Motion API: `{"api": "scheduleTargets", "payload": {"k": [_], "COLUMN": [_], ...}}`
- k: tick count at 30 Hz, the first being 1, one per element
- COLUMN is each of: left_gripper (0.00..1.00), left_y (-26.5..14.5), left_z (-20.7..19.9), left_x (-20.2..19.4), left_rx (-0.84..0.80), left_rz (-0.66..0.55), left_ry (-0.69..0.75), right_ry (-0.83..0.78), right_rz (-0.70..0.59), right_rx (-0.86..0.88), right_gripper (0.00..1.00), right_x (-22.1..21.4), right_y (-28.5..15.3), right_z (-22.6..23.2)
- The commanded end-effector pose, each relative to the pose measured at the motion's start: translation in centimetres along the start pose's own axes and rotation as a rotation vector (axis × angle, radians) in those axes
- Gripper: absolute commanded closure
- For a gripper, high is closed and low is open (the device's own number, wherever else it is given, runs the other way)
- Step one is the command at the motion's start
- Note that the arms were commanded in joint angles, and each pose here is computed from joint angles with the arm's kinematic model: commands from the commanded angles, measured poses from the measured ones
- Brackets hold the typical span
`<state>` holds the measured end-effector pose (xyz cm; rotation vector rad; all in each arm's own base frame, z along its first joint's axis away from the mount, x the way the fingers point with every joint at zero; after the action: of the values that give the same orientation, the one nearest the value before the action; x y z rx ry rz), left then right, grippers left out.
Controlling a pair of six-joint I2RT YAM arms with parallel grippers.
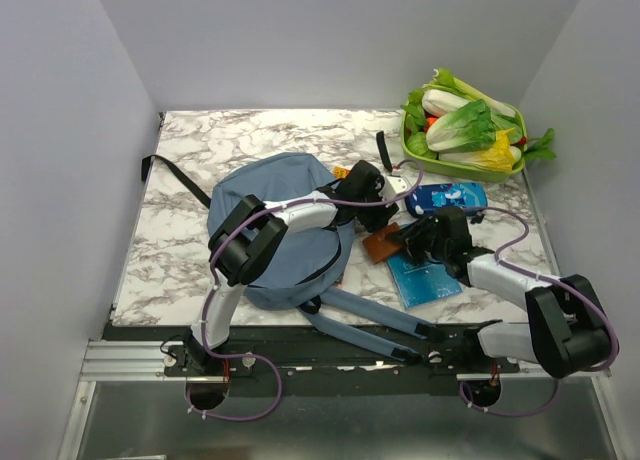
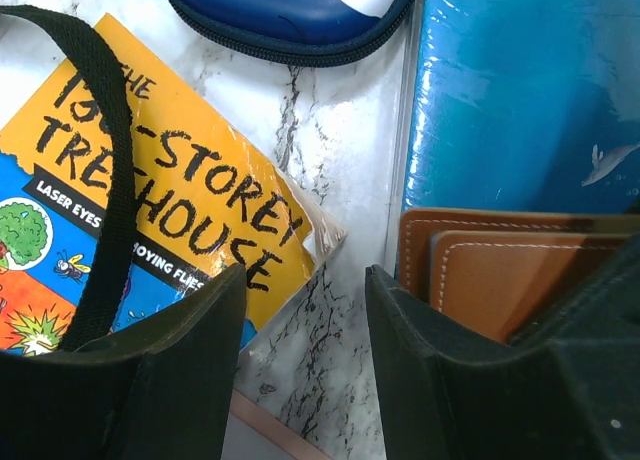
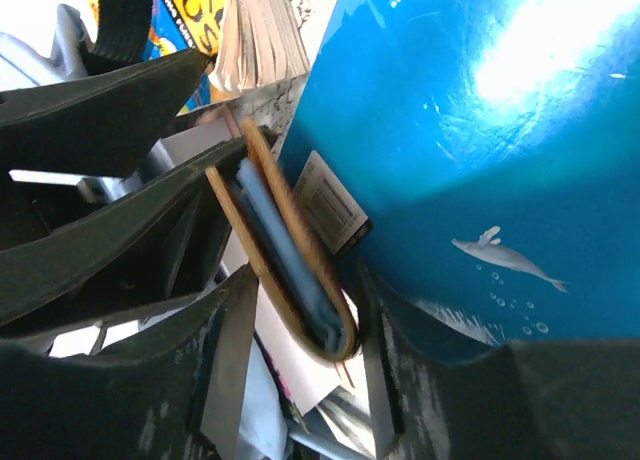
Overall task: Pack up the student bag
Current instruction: Pick up the personal item from the center of the board, then place the personal item in the student bag.
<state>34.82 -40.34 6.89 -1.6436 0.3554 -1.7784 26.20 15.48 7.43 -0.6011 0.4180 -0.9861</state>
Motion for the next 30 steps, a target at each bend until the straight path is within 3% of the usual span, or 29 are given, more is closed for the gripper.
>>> {"api": "scheduleTargets", "payload": {"k": [1,7,12,14,16,17,20,22,30], "left_gripper": [0.41,0.39,0.38,0.37,0.37,0.37,0.37,0.37,0.40], "left_y": [-0.6,-5.0,-13.5,-17.8,-19.7,-22.2,-24.2,-24.5,-25.0], "left_z": [-1.8,2.4,6.2,7.5,7.2,8.3,8.5,8.3,12.5], "left_x": [-0.7,4.6,7.8,6.9,2.8,1.5,-5.0,-8.3,-12.7], "left_rx": [-0.066,0.000,-0.028,-0.019,-0.036,0.032,0.095,0.123,0.390], "left_rz": [0.040,-0.021,-0.020,-0.019,0.048,0.059,0.194,0.252,0.306], "left_ry": [-0.067,-0.061,-0.056,-0.067,-0.074,-0.072,-0.051,-0.065,-0.031], "right_ry": [-0.041,-0.098,-0.183,-0.226,-0.251,-0.271,-0.310,-0.333,-0.389], "right_rz": [-0.062,-0.105,-0.144,-0.151,-0.161,-0.168,-0.151,-0.128,-0.090], "right_rx": [-0.160,-0.137,-0.083,-0.039,0.036,0.072,0.120,0.137,0.257], "right_gripper": [0.55,0.85,0.99,0.99,1.00,1.00,0.99,0.99,0.99], "right_x": [0.5,1.0,1.2,1.2,1.1,1.2,0.9,0.3,-1.2], "right_y": [0.9,-0.7,-3.7,-4.7,-5.8,-6.3,-7.0,-7.0,-6.7], "right_z": [-3.9,-3.0,-1.0,0.4,2.2,3.7,6.8,8.2,15.3]}}
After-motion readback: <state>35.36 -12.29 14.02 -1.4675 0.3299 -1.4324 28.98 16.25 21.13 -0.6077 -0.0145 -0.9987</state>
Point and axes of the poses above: each gripper's point midway between its finger pads, its own y axis out along the fingers, its own z axis along the line the jaws close on, x = y × z, the point moved 3 cm from there along -y, back along the fingers, and after that the axes turned 13 degrees about y, right-handed, at the moved point
